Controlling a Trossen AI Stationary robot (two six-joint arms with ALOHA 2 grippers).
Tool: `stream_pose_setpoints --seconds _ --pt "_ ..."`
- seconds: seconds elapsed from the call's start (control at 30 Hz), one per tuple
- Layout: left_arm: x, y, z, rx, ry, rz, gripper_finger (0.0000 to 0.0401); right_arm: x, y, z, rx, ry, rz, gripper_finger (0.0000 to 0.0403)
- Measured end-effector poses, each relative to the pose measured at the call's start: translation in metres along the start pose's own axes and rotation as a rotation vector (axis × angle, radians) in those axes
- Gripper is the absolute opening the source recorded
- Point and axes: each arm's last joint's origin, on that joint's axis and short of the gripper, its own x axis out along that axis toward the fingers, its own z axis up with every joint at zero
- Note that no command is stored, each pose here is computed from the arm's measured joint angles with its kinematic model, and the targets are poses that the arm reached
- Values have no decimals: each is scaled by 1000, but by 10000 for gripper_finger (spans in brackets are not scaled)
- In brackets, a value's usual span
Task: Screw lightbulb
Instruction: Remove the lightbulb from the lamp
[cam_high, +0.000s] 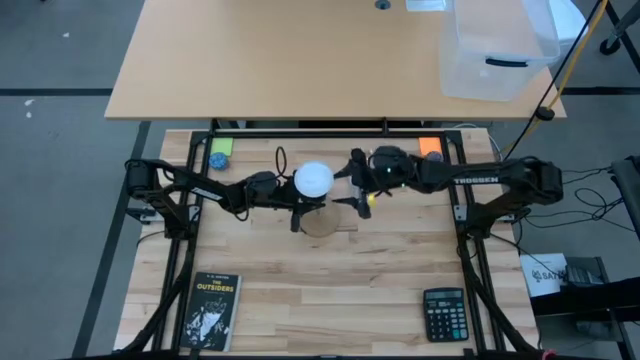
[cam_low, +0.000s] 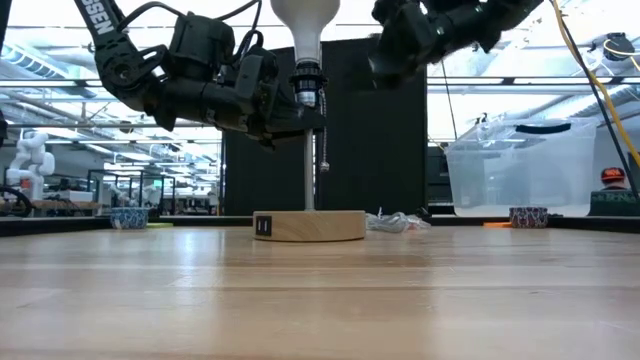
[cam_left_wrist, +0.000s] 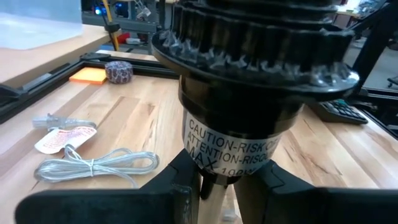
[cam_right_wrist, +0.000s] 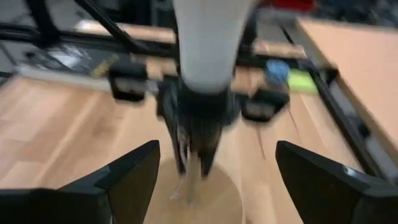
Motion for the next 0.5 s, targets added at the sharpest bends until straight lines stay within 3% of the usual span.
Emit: stream_pose_setpoints --seconds 0.1,0.2,0.4,0.5 --pt "0 0 0 -3 -1 11 71 4 11 -15 46 0 -61 313" --pt "0 1 0 -3 -5 19 71 6 31 -22 60 -132 -110 313" --pt "0 2 1 -3 -10 54 71 2 61 -28 64 -317 -425 313" --pt "0 2 1 -6 -15 80 71 12 69 -27 51 -345 -448 313"
